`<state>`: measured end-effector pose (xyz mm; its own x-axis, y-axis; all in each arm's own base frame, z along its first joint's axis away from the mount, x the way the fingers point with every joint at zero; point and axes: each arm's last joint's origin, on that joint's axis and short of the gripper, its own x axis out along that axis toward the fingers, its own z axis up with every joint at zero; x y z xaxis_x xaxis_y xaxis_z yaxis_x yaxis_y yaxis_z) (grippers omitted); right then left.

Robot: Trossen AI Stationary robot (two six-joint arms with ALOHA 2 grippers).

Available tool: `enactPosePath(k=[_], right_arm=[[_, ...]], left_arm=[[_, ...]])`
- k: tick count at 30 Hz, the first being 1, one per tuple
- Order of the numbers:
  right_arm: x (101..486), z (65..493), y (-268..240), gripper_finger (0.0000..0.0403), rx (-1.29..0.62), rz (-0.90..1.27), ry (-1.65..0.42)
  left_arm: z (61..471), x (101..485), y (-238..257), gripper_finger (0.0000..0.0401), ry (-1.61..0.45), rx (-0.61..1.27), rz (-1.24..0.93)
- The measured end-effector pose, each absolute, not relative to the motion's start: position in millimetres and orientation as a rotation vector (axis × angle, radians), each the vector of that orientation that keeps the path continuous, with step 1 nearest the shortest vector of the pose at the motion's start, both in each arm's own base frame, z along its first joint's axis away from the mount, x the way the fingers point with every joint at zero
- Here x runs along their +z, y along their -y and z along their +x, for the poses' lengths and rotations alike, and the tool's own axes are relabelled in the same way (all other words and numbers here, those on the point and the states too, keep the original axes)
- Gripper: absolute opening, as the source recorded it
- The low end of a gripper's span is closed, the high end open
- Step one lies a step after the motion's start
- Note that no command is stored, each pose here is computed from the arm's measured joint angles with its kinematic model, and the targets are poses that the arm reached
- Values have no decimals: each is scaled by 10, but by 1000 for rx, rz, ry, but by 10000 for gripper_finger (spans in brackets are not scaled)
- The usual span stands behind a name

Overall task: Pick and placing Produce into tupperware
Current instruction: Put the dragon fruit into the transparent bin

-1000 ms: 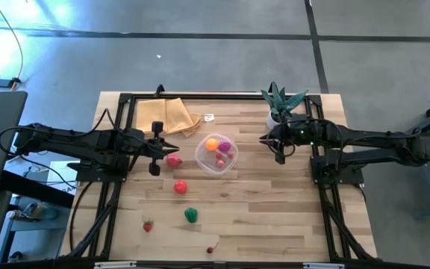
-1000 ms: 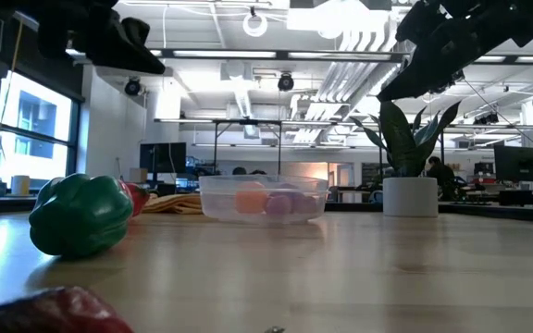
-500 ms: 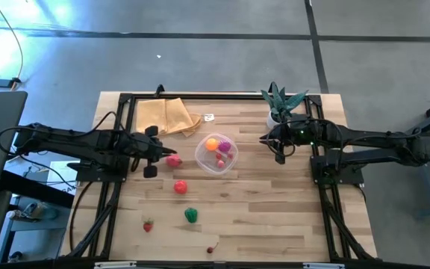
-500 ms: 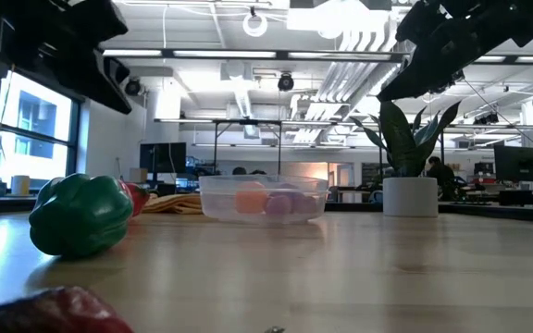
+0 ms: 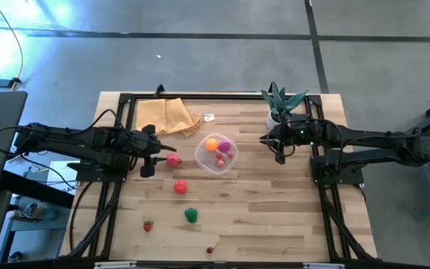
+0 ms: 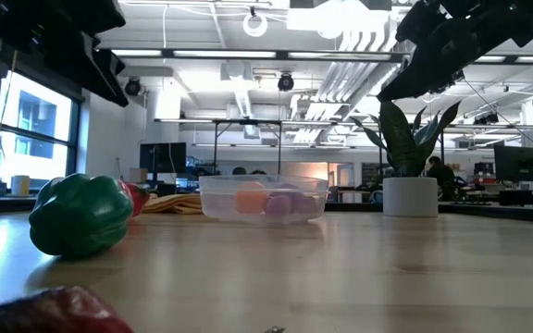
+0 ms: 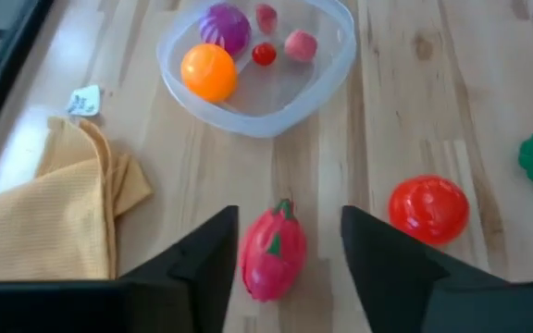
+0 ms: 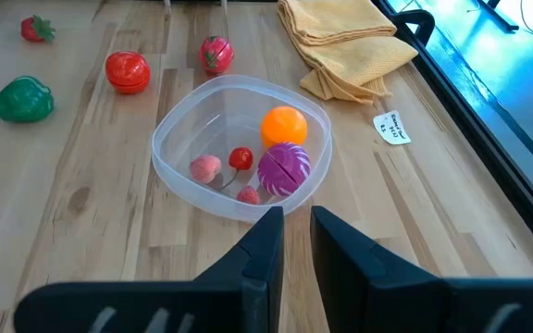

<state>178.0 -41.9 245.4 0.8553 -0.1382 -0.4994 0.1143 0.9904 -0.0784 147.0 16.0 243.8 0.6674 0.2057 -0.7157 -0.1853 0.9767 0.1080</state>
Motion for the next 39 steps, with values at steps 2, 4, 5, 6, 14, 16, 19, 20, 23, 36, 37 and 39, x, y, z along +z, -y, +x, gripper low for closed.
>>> enactPosePath(k=[2, 4, 5, 6, 14, 16, 19, 20, 23, 36, 37, 39], right_arm=[[2454, 1780, 419, 46, -133, -46, -528], [2454, 1780, 419, 46, -133, -46, -528], [2454, 1780, 418, 46, -132, -46, -528], [2454, 1780, 419, 46, -133, -46, -528], [2452, 1779, 418, 46, -132, -46, -531], [2452, 1779, 418, 46, -132, -46, -531], [2452, 1779, 418, 46, -132, -46, -531], [2452, 1779, 418, 46, -132, -46, -531], [2450, 1778, 418, 46, -132, -46, -533], [2451, 1779, 418, 46, -132, -46, -532], [2451, 1779, 418, 46, -132, -46, -532], [2451, 1778, 418, 46, -132, -46, -532]], left_arm=[[1464, 2452, -152, 207, -820, 193, 15], [1480, 2473, -145, 223, -819, 167, 4], [1484, 2479, -142, 229, -823, 156, 3], [1490, 2483, -142, 233, -833, 147, 13], [1621, 2314, -223, 240, -996, 140, 70], [1642, 2250, -275, 239, -1056, 160, 52], [1690, 2176, -371, 239, -1103, 188, 19], [1705, 2154, -397, 239, -1113, 185, 13], [1749, 2092, -473, 239, -1143, 166, 23], [1936, 1834, -580, 239, -1230, 76, 2], [1942, 1822, -581, 239, -1235, 75, -3], [1950, 1808, -582, 239, -1240, 75, -11]])
